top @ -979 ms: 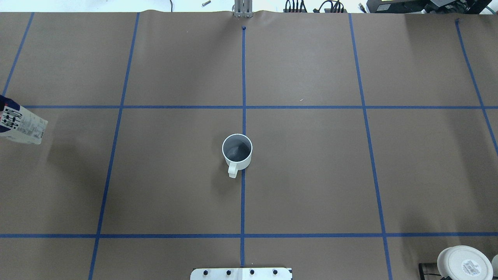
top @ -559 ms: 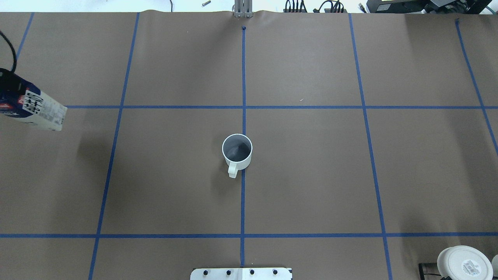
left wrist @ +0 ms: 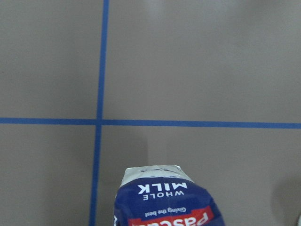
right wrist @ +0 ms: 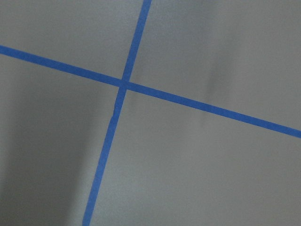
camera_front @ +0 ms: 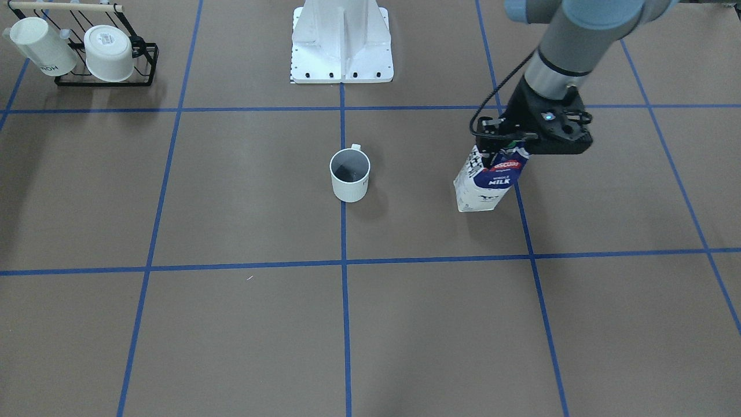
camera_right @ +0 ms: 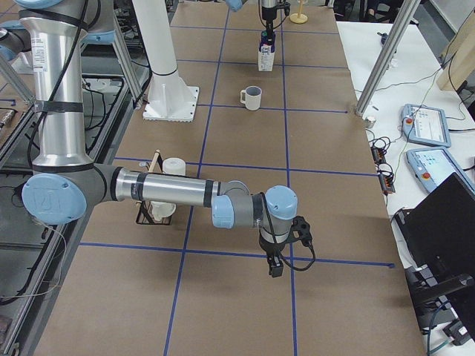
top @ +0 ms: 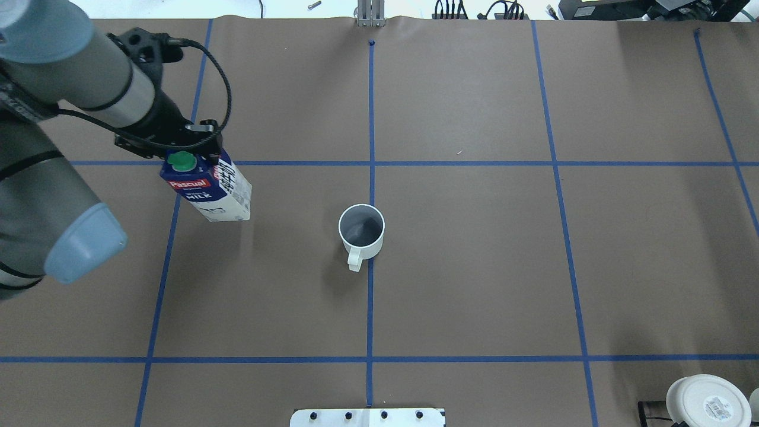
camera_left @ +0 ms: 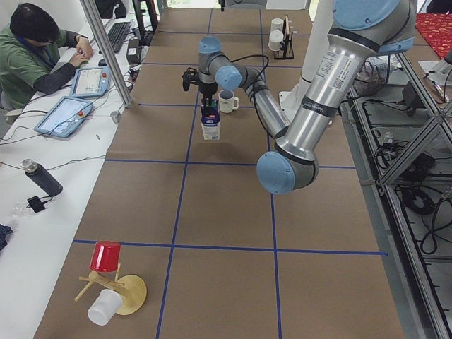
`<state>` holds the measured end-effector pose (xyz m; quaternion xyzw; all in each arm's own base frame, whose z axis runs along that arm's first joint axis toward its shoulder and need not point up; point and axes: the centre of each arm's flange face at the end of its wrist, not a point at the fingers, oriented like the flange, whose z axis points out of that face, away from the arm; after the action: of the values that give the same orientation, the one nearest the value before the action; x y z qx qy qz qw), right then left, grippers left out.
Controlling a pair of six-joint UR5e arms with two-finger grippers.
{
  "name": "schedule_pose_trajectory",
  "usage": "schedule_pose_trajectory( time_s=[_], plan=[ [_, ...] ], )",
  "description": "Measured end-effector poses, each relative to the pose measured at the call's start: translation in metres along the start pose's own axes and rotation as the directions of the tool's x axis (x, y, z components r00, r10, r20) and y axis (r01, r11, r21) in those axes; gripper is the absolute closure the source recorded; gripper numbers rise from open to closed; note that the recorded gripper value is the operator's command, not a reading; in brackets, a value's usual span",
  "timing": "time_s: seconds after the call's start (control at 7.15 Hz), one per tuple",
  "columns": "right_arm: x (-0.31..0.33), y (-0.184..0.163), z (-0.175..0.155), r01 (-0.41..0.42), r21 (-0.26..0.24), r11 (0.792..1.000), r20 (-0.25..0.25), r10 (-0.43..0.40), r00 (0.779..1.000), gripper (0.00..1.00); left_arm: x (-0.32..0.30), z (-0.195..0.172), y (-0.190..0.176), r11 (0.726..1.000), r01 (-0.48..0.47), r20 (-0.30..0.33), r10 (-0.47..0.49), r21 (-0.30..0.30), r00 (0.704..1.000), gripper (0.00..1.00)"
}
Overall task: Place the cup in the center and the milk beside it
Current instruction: 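Carry the Pascual milk carton with the left gripper toward the mug, then lower the carton beside the mug and open the left gripper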
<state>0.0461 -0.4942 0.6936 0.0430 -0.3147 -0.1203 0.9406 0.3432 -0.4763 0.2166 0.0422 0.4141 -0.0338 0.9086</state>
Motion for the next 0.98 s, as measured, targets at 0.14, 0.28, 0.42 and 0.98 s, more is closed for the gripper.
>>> schedule_pose_trajectory(
  time_s=[0.14,0.28,0.42,0.98],
  plan=[
    [0.001,0.001,0.002,-0.003,-0.004,1.0,0.001,0.003,1.0,0.0,0.036,0.011,0.022,1.0,-0.002,0.008,0.002,-0.011,1.0,0.84],
    [0.003,0.002,0.005,-0.007,-0.008,1.0,0.002,0.007,1.0,0.0,0.064,0.024,0.042,1.0,-0.01,0.015,0.01,-0.016,1.0,0.84],
    [0.004,0.002,0.006,-0.009,-0.011,1.0,0.003,0.009,1.0,0.0,0.085,0.033,0.059,1.0,-0.014,0.019,0.014,-0.016,1.0,0.84],
    [0.007,0.004,0.01,-0.014,-0.018,1.0,0.004,0.014,1.0,0.0,0.129,0.047,0.071,1.0,-0.003,0.012,0.004,-0.027,1.0,0.63]
  ],
)
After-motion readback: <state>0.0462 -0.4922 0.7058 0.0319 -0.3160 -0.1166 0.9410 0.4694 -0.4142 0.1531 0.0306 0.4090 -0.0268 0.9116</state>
